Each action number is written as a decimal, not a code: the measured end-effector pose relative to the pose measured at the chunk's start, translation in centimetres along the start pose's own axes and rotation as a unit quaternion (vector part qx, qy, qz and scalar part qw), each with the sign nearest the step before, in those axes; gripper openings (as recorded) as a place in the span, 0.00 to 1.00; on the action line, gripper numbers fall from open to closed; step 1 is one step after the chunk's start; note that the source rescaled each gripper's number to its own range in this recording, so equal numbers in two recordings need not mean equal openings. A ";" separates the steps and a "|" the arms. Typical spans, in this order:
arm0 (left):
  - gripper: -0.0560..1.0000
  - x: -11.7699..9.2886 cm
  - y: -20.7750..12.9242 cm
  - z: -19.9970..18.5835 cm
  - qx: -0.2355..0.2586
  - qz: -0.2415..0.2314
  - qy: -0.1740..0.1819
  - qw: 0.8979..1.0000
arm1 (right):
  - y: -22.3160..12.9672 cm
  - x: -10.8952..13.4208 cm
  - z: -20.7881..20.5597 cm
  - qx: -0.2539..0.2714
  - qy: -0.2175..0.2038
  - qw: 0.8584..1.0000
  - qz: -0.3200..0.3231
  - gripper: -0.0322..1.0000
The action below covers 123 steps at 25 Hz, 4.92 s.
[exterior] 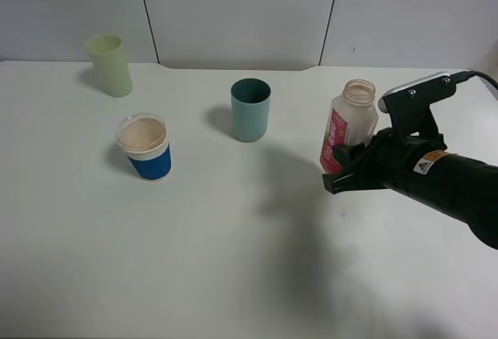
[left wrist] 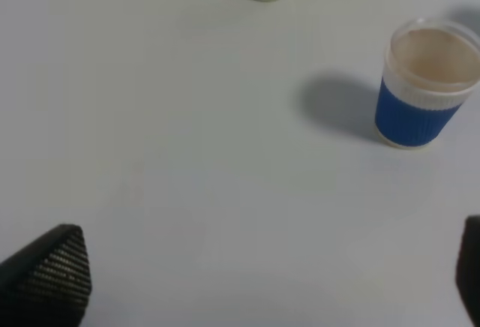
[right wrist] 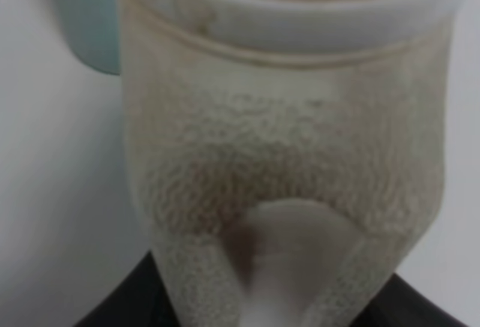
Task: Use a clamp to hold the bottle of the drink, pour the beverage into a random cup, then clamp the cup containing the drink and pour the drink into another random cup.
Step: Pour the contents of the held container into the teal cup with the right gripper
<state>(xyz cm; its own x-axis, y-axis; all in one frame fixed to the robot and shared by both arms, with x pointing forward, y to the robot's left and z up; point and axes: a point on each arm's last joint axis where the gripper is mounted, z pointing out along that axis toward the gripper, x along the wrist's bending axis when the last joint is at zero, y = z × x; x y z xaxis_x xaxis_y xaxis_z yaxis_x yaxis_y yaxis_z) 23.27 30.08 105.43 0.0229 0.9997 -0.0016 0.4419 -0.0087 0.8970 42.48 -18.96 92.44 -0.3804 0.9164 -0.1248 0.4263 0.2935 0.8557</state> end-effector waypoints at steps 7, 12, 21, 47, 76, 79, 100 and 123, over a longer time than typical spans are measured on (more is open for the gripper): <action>0.99 0.0 0.0 0.0 0.000 0.000 0.000 1.000 | 0.0 -0.6 0.1 0.000 -0.012 1.000 0.007 0.03; 0.99 0.0 0.0 0.0 0.000 0.000 0.000 1.000 | 1.6 -1.5 1.0 -0.009 -0.024 1.000 0.017 0.03; 0.99 0.0 0.0 0.0 0.000 0.000 0.000 1.000 | 4.7 -3.2 2.5 -0.008 -0.016 1.000 -0.008 0.03; 0.99 0.0 0.0 0.0 0.000 0.000 0.000 1.000 | 10.5 -5.1 6.5 0.055 0.030 0.987 -0.150 0.03; 0.99 0.0 0.0 0.0 0.000 0.000 0.000 1.000 | 13.1 -5.8 9.7 0.077 0.023 0.964 -0.252 0.03; 0.99 0.0 0.0 0.0 0.000 0.000 0.000 1.000 | 14.0 -6.0 10.1 0.073 0.017 0.961 -0.267 0.03; 0.99 0.0 0.0 0.0 0.000 0.000 0.000 1.000 | 14.7 0.1 15.6 0.115 0.057 0.909 -0.397 0.03; 0.99 0.0 0.0 0.0 0.000 0.000 0.000 1.000 | 14.4 1.5 14.7 0.179 0.047 0.841 -0.508 0.03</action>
<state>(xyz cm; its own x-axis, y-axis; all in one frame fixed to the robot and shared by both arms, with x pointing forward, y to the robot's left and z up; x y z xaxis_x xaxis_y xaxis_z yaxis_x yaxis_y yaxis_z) 23.27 30.08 105.43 0.0229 0.9997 -0.0016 0.4419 -0.0087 0.8970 60.13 -9.40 97.19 -0.7543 0.1217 -0.6452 0.0551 0.9909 0.1225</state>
